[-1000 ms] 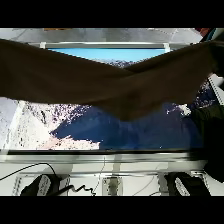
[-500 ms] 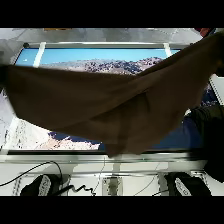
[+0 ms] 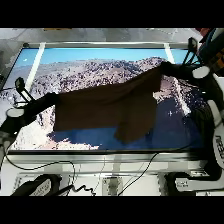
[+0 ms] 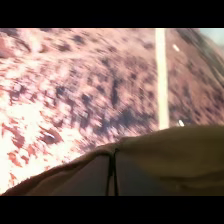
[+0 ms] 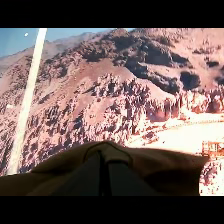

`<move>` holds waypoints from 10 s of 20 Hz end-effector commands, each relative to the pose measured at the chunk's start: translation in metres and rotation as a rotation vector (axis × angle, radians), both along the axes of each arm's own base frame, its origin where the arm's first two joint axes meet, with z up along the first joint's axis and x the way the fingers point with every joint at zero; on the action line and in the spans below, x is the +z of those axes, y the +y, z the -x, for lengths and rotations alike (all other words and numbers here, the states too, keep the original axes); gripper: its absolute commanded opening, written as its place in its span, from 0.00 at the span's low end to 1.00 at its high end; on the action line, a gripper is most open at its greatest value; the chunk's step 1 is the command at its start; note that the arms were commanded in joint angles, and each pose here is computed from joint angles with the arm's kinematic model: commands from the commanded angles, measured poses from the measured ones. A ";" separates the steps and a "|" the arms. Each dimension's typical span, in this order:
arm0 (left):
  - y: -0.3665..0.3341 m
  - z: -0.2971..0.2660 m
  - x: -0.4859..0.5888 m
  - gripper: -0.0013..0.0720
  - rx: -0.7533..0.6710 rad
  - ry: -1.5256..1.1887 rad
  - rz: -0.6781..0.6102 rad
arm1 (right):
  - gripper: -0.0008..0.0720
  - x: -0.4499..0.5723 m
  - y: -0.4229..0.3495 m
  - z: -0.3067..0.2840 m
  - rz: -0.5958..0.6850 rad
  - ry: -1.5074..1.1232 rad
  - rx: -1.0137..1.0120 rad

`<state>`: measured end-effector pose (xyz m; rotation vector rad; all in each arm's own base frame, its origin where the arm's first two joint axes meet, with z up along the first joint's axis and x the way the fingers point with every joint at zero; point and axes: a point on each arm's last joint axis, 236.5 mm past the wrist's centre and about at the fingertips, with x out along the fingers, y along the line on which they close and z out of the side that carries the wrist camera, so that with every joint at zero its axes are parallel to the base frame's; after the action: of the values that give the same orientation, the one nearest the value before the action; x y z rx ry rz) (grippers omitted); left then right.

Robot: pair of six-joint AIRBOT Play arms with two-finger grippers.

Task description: Fold the clothes and pants, and hang the long-sleeved shirts on hangers.

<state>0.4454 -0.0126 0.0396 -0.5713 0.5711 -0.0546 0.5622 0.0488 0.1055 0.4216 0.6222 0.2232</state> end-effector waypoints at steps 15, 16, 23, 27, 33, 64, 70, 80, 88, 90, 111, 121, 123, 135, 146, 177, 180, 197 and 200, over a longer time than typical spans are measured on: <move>0.086 0.084 -0.010 0.96 -0.103 0.225 -0.142 | 0.42 -0.164 -0.030 0.224 -0.244 0.842 0.380; 0.088 0.089 -0.012 0.96 -0.102 0.238 -0.127 | 0.42 -0.176 -0.018 0.230 -0.294 0.835 0.372; 0.099 0.117 -0.041 0.96 -0.106 0.400 -0.146 | 0.49 -0.228 0.021 0.237 -0.350 0.808 0.256; 0.088 0.125 -0.068 0.96 -0.134 0.497 -0.051 | 0.23 -0.219 0.039 0.216 -0.342 0.682 0.310; 0.060 0.151 -0.109 0.91 -0.283 0.659 0.086 | 0.03 -0.200 0.048 0.204 -0.368 0.582 0.361; 0.031 0.110 0.397 0.03 -0.164 -0.822 -0.203 | 0.03 0.297 0.041 0.238 0.235 -0.676 0.294; 0.019 0.220 0.496 0.03 0.144 -1.124 -0.424 | 0.03 0.418 0.053 0.358 0.404 -1.062 0.169; 0.035 0.156 0.425 0.03 0.002 -0.855 -0.398 | 0.03 0.369 0.017 0.246 0.163 -0.796 0.104; -0.003 -0.007 0.132 0.03 -0.508 -0.127 -0.256 | 0.03 0.090 0.015 0.094 -0.122 0.026 0.330; -0.010 -0.051 0.074 0.03 -0.474 -0.068 -0.288 | 0.03 0.045 0.001 0.063 -0.156 0.086 0.272; -0.029 -0.052 -0.088 0.03 -0.591 0.269 -0.290 | 0.03 -0.149 -0.068 0.098 0.131 0.622 0.261; -0.049 -0.019 -0.120 0.99 -0.663 0.446 -0.230 | 0.70 -0.156 -0.079 0.112 0.101 0.737 0.146; -0.049 -0.019 -0.106 0.96 -0.669 0.430 -0.235 | 0.76 -0.156 -0.087 0.117 0.124 0.752 0.137; -0.035 0.047 0.020 0.96 -0.771 0.373 -0.246 | 0.54 -0.145 -0.117 0.297 -0.102 1.024 0.056; -0.035 0.047 0.011 0.96 -0.779 0.398 -0.230 | 0.51 -0.221 -0.007 0.372 -0.392 0.941 -0.029; -0.032 0.159 -0.148 0.63 -0.654 0.842 0.155 | 0.03 -0.234 0.014 0.339 -0.239 0.803 0.061; -0.049 0.169 -0.144 0.63 -0.724 0.869 0.157 | 0.03 -0.234 0.014 0.339 -0.240 0.803 0.061; -0.003 0.164 -0.032 0.03 -0.581 0.615 0.002 | 0.03 -0.080 0.019 0.326 -0.142 0.516 0.127; -0.021 0.179 -0.046 0.03 -0.541 0.581 0.057 | 0.03 -0.054 0.030 0.322 -0.233 0.448 0.074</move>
<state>0.2747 -0.0273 -0.0036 -0.4236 1.3439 -0.4601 0.2436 0.0682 0.0265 0.5986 1.1142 0.2825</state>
